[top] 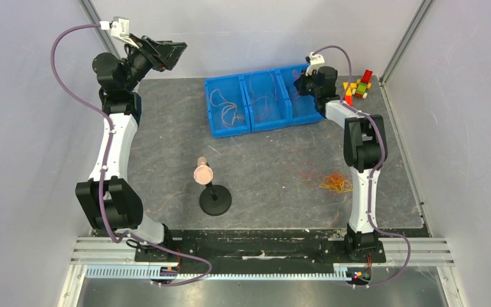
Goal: Untangle the cables
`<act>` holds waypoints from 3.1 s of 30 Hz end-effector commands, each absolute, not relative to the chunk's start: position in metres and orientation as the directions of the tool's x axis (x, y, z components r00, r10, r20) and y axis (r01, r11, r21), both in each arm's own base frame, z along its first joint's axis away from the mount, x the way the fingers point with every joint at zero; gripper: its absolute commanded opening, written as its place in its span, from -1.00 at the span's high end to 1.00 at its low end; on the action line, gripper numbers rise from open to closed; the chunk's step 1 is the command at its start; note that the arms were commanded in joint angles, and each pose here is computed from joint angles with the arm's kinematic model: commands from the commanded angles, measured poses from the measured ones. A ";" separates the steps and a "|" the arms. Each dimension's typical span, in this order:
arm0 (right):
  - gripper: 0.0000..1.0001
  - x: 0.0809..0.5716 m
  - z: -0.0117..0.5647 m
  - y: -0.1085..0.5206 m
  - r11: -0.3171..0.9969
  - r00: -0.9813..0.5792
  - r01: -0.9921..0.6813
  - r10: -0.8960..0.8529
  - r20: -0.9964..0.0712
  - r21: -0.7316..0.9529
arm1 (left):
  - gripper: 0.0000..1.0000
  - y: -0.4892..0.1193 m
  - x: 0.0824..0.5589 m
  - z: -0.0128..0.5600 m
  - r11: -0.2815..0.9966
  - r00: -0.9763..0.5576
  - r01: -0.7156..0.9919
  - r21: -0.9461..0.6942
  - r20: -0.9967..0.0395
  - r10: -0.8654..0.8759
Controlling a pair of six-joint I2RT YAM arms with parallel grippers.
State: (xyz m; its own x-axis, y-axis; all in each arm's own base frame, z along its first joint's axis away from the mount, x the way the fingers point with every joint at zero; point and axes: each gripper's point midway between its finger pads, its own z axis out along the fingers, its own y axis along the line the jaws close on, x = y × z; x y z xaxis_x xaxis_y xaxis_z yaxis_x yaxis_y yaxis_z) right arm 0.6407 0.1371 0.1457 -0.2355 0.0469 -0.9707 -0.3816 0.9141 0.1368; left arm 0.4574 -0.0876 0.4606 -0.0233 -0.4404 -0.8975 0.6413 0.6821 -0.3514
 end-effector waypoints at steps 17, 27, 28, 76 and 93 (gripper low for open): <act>-0.52 0.585 0.210 0.136 0.885 -0.268 -0.466 -0.131 -0.955 0.010 | -0.61 -0.085 0.437 0.462 0.695 -0.041 0.629 -0.349 -0.907 -0.419; -0.60 0.441 0.184 0.099 0.766 -0.500 -0.639 -0.480 -0.720 -0.067 | -0.63 -0.076 0.436 0.426 0.785 -0.172 0.544 -0.296 -0.955 -0.241; -0.58 0.417 0.177 0.092 0.749 -0.525 -0.659 -0.517 -0.676 -0.062 | -0.63 -0.076 0.430 0.423 0.791 -0.177 0.545 -0.278 -0.960 -0.216; 1.00 0.341 0.371 0.129 0.642 -0.151 -0.766 -0.232 -0.961 -0.034 | -0.68 -0.102 0.381 0.409 0.757 -0.181 0.619 -0.210 -0.976 -0.123; 1.00 0.446 0.488 0.103 0.828 0.078 -0.561 0.070 -0.995 0.014 | -0.69 -0.100 0.388 0.416 0.762 -0.167 0.614 -0.204 -0.978 -0.126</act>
